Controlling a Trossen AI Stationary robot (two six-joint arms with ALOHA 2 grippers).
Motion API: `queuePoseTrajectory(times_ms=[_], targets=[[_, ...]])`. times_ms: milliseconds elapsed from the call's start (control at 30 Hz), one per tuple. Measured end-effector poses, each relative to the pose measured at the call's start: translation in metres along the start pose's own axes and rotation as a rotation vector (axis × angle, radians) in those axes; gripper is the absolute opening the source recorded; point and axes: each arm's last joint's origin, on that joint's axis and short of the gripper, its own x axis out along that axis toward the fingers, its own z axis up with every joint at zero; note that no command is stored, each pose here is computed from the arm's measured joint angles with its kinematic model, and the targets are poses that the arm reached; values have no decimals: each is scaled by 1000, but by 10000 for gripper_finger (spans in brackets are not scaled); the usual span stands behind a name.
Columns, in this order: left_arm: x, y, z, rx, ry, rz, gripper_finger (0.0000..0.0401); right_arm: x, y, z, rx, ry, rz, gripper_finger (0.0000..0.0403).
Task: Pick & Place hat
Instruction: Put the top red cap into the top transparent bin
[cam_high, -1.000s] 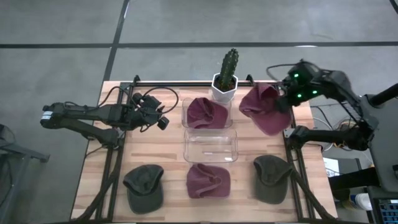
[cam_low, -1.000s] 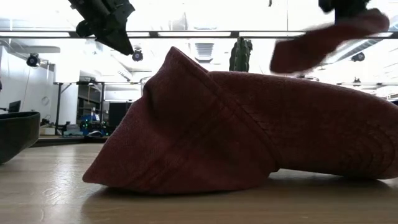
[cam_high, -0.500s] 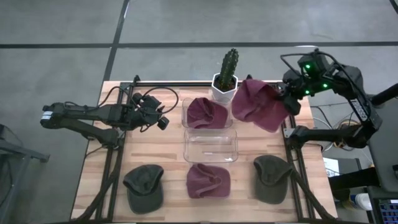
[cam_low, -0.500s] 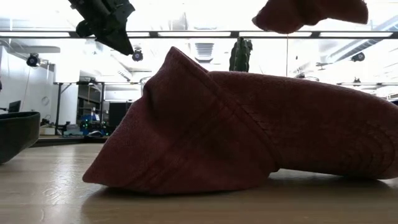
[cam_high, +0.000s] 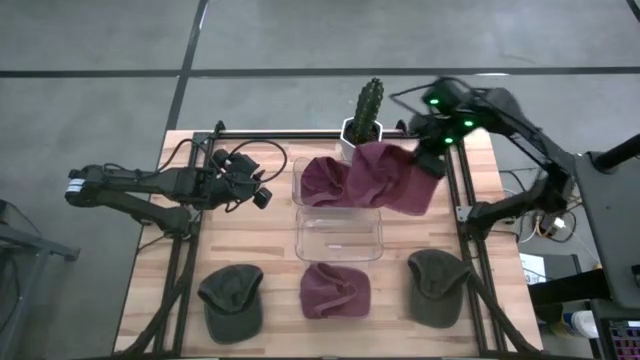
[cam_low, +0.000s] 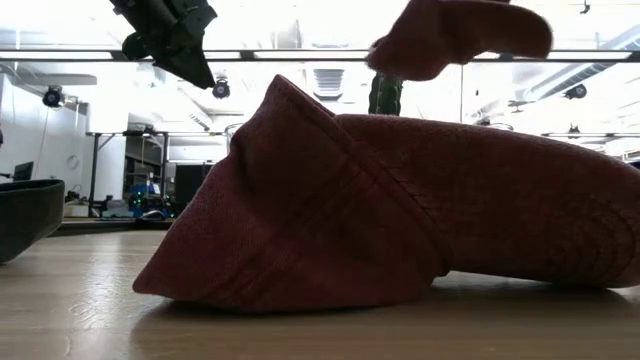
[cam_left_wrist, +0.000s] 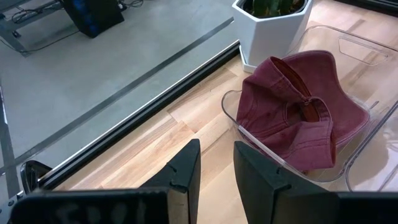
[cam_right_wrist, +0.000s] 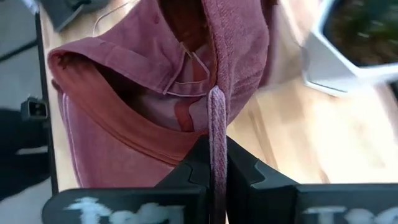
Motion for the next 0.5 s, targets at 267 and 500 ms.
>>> queuePoseTrajectory(times_ms=[267, 500], targets=[[0, 0, 0, 0, 0, 0, 90, 47, -1, 62, -118, 70, 25, 13], [0, 0, 0, 0, 0, 0, 90, 76, -13, 104, -172, 75, -2, 13]])
